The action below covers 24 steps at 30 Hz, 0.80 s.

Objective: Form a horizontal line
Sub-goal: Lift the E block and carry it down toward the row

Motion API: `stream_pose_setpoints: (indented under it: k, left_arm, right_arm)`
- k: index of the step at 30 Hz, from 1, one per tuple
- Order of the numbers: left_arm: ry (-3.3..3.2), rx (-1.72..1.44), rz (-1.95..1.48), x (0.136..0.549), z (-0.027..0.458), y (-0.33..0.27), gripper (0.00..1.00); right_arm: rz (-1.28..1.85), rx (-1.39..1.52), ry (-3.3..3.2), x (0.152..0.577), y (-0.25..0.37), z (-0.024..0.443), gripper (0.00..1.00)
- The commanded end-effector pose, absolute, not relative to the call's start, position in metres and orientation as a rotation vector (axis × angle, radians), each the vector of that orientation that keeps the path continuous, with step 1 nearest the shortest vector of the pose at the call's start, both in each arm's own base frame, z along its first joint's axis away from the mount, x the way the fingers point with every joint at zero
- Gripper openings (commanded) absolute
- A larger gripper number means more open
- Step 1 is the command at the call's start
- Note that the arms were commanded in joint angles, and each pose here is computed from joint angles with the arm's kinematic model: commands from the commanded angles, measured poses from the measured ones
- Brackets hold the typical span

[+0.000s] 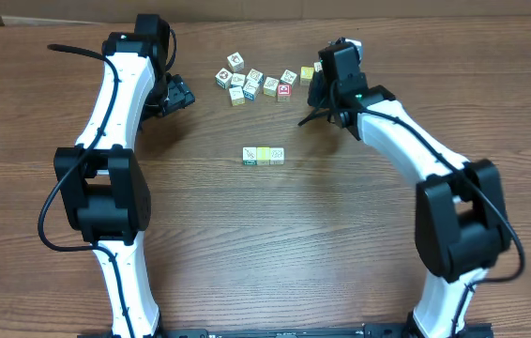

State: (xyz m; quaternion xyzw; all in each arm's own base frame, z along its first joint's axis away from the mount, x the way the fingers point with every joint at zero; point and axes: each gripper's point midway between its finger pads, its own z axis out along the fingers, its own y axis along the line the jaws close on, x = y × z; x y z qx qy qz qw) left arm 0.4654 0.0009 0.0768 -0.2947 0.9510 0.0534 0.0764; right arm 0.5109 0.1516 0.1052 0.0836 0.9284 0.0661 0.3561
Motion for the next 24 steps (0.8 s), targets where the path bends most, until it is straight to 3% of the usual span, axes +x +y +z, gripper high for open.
stream_pose_setpoints:
  k: [1, 8, 24]
  left_arm:
    - [2.846, -0.866, 0.162, 0.470, 0.077, 0.000, 1.00]
    - [2.846, -0.866, 0.162, 0.470, 0.077, 0.000, 1.00]
    - [2.846, -0.866, 0.162, 0.470, 0.077, 0.000, 1.00]
  right_arm:
    - [0.292, 0.173, 2.345, 0.500, 0.164, 0.155, 0.28]
    - [0.497, 0.080, 2.482, 0.463, 0.189, 0.154, 0.28]
    - [0.398, 0.124, 2.747, 0.409, 0.170, 0.092, 0.28]
